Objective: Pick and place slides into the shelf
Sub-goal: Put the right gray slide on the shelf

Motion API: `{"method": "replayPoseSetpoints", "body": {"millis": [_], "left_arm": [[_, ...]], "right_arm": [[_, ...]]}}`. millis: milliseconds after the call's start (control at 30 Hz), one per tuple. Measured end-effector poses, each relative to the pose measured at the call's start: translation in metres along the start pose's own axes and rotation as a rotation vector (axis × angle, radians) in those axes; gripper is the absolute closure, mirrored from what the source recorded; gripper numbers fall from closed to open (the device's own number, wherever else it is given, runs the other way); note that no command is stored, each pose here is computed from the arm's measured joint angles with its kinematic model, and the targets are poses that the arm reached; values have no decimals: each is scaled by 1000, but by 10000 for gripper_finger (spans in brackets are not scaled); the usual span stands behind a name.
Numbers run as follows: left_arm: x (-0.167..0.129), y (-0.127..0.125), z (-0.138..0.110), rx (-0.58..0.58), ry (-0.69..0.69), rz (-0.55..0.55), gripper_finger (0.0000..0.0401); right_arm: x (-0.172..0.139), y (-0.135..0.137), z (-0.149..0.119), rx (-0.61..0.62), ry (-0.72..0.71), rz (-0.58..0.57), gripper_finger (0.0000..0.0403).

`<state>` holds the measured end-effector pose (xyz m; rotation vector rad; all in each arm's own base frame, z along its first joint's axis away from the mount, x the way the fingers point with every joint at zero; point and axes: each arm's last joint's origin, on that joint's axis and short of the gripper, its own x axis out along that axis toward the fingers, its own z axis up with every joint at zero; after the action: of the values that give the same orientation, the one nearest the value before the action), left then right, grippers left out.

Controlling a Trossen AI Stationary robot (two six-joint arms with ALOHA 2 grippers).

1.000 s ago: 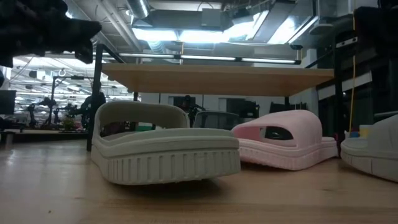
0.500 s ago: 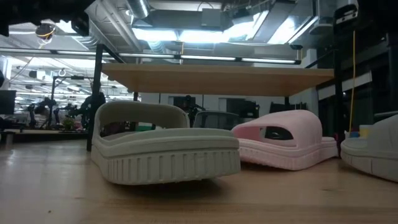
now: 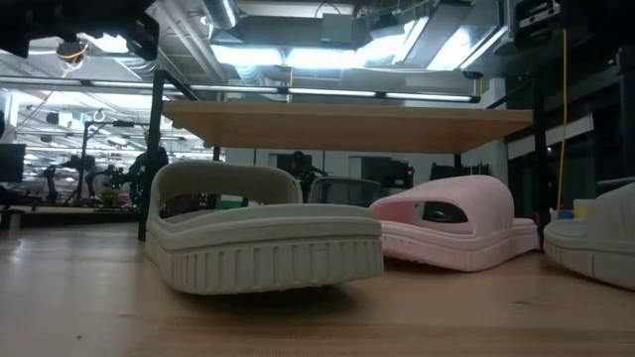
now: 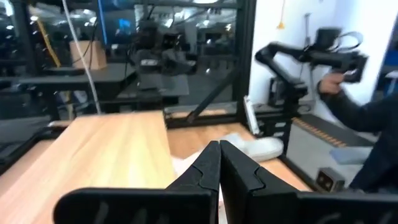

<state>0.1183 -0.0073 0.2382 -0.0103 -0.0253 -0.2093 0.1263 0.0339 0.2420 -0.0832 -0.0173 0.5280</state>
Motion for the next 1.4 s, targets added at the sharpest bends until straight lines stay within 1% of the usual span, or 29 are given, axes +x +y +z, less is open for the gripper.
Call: {"method": "replayPoseSetpoints", "body": {"millis": [67, 133, 333, 500, 567, 667, 833, 967, 1067, 1167, 1267, 1400], "left_arm": [[3, -1, -2, -3, 20, 42, 401], [6, -4, -3, -5, 36, 63, 401], [13, -14, 13, 19, 50, 46, 401], [28, -22, 23, 38, 144, 127, 401], [37, -27, 24, 50, 189, 121, 401], [52, -37, 29, 89, 243, 84, 401], [71, -53, 36, 176, 339, 116, 401], [81, -66, 32, 185, 395, 153, 401], [86, -77, 24, 178, 424, 154, 401], [88, -86, 18, 174, 437, 195, 401], [89, -92, 15, 178, 437, 215, 401], [91, -98, 13, 180, 426, 200, 401]], "right_arm": [[3, 1, 0, 9, 27, -13, 400], [6, 1, 6, 11, 56, -52, 400], [17, 2, 35, 20, 137, -79, 401], [32, 5, 40, 75, 251, -109, 401], [40, 7, 43, 100, 268, -116, 401], [51, 10, 46, 122, 300, -123, 401], [67, 19, 58, 119, 397, -152, 401], [84, 32, 57, 94, 461, -169, 401], [98, 47, 48, 72, 520, -184, 401], [110, 64, 39, 61, 582, -229, 401], [120, 80, 36, 67, 616, -298, 402], [132, 99, 39, 123, 645, -359, 402]]}}
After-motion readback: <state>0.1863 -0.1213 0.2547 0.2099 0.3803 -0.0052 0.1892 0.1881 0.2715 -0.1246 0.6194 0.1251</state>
